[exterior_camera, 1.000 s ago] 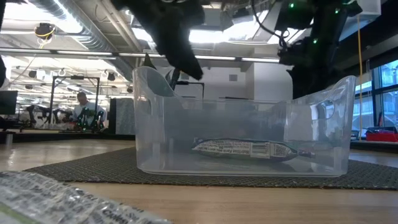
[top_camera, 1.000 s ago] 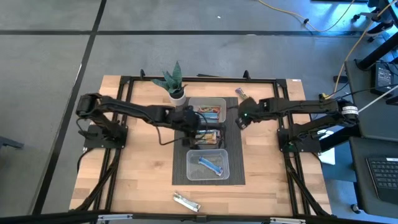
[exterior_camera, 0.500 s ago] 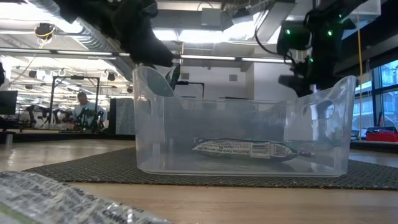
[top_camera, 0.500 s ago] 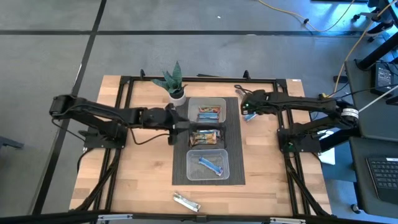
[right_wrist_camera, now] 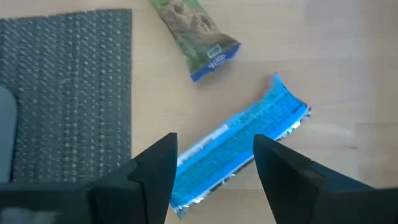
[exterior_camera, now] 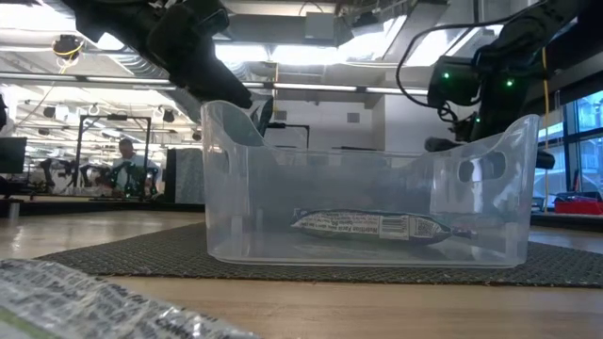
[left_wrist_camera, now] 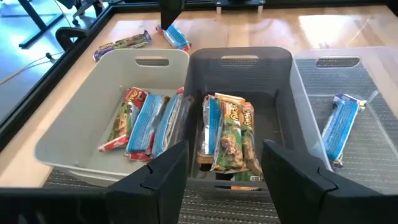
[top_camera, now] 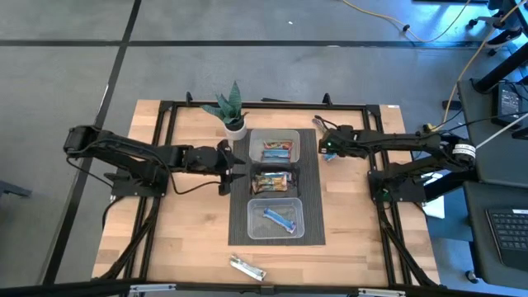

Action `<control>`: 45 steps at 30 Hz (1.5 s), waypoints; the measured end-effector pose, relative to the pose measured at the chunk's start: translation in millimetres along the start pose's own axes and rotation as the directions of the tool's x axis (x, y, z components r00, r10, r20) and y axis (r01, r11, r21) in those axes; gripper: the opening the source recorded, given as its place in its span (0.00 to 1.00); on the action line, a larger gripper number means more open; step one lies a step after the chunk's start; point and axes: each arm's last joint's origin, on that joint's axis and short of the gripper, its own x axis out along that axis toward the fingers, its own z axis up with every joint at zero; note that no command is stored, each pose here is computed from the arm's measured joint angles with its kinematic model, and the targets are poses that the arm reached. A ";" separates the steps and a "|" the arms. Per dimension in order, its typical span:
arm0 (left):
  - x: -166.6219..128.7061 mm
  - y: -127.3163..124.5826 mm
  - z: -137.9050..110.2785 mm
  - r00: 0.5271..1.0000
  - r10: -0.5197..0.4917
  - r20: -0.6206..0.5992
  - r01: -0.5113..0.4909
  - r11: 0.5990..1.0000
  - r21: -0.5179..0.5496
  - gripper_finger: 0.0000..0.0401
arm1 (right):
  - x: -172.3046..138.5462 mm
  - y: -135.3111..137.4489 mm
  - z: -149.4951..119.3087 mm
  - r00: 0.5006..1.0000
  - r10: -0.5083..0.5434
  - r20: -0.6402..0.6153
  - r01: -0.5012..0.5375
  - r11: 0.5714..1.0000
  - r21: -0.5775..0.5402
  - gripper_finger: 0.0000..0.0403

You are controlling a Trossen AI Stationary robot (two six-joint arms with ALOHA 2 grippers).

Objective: Pick and place Granola Bars by type
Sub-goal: Put the red granola bar into the gray bin

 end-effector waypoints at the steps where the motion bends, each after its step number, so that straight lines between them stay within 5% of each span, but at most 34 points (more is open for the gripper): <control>1: 0.0 -0.1 0.0 1.000 -0.001 0.000 0.001 1.000 0.000 0.48 | 0.5 -0.7 -0.6 1.000 -0.003 -0.002 0.003 1.000 0.000 0.53; 22: 0.0 -0.1 0.0 1.000 -0.003 0.000 0.003 1.000 0.000 0.48 | 34.0 -1.4 -9.3 0.994 -0.098 -0.058 0.100 0.994 0.034 0.53; 30: 0.0 -0.1 -0.1 1.000 -0.003 -0.001 0.003 1.000 0.000 0.47 | 35.7 -0.5 -11.3 0.989 -0.083 -0.123 0.065 0.987 -0.145 0.53; 45: 0.1 -0.1 -0.1 1.000 -0.003 -0.001 0.003 1.000 0.000 0.48 | 34.7 1.1 -15.3 0.969 -0.033 -0.244 -0.078 0.900 -0.428 0.52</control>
